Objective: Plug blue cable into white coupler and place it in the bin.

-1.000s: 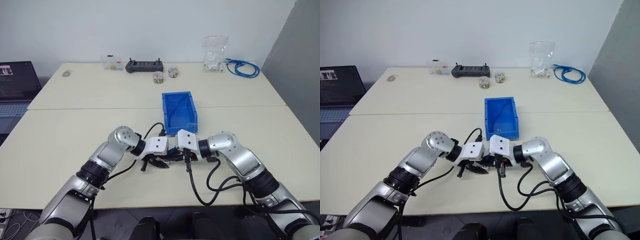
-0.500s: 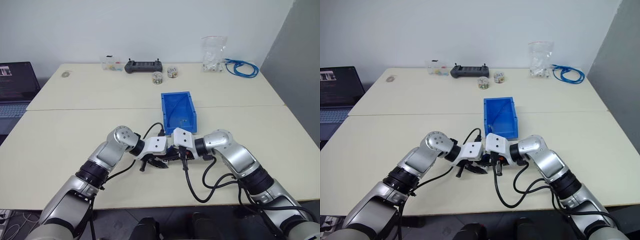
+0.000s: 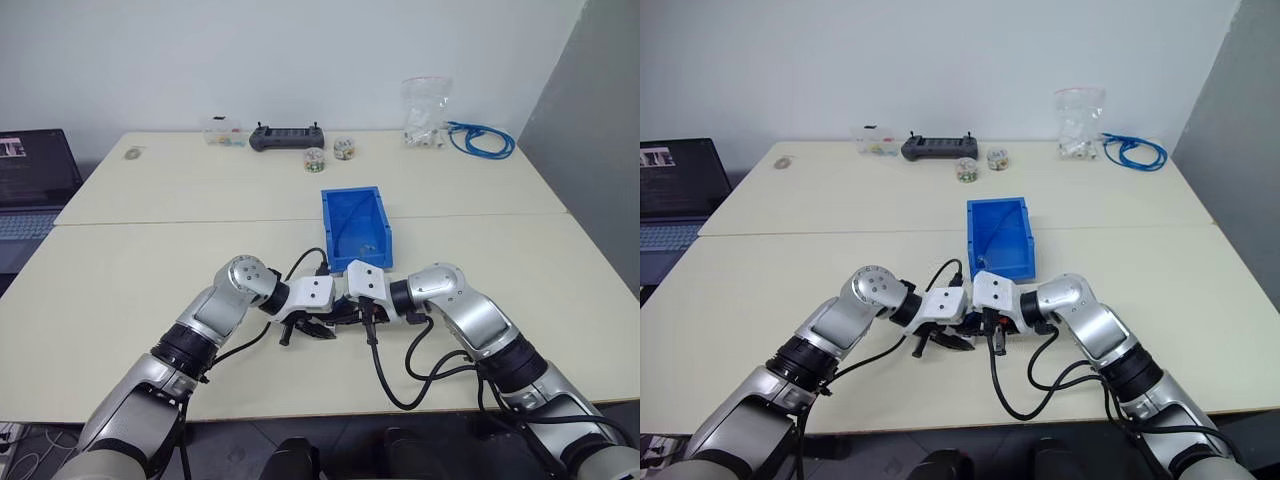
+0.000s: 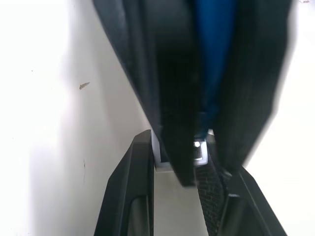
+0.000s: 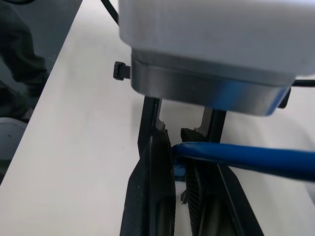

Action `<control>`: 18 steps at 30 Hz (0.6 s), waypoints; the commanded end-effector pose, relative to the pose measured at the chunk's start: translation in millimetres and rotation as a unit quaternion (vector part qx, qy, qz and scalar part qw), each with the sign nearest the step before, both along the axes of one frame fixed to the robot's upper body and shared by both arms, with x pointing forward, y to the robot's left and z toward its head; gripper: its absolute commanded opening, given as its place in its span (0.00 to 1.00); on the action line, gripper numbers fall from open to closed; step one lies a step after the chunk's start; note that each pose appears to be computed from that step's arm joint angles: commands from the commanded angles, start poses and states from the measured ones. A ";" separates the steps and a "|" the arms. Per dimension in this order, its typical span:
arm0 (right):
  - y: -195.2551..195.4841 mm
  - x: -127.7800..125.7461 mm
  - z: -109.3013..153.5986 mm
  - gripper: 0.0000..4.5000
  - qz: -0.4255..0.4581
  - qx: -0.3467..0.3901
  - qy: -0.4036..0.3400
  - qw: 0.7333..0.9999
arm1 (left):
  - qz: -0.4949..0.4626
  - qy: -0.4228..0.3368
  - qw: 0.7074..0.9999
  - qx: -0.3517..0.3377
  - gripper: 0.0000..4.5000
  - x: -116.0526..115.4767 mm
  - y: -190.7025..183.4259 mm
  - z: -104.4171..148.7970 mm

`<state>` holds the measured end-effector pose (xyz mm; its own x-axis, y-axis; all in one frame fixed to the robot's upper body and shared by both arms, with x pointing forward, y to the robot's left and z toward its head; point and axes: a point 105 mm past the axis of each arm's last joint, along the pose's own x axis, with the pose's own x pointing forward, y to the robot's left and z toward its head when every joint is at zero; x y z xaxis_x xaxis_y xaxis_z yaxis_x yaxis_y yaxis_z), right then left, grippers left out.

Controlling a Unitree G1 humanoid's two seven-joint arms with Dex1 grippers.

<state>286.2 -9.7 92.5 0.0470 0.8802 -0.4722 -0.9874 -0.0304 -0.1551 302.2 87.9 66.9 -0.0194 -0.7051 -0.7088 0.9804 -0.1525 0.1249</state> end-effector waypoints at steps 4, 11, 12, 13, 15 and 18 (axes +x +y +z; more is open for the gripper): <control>-25.6 -23.6 -76.5 0.00 -0.017 -0.109 0.123 0.986 | 0.002 0.012 1.000 0.023 0.18 -4.2 5.1 -10.0; -22.2 -12.7 -50.4 0.00 -0.029 -0.058 0.083 0.994 | 0.013 0.002 1.000 0.022 0.18 -1.2 9.7 -10.0; -20.8 -9.8 -42.8 0.00 -0.035 -0.043 0.073 0.996 | 0.017 0.000 1.000 0.021 0.18 -0.5 11.5 -10.3; -19.4 -7.5 -35.8 0.00 -0.040 -0.027 0.065 0.997 | 0.021 -0.001 1.000 0.019 0.18 -0.2 13.1 -10.4; -17.2 -2.6 -18.8 0.00 -0.053 0.008 0.048 0.997 | 0.031 0.005 0.999 0.014 0.18 -0.7 17.2 -10.2; -20.1 0.7 6.0 0.00 -0.070 0.050 0.030 0.996 | 0.065 -0.003 0.998 0.001 0.34 4.8 25.8 -7.0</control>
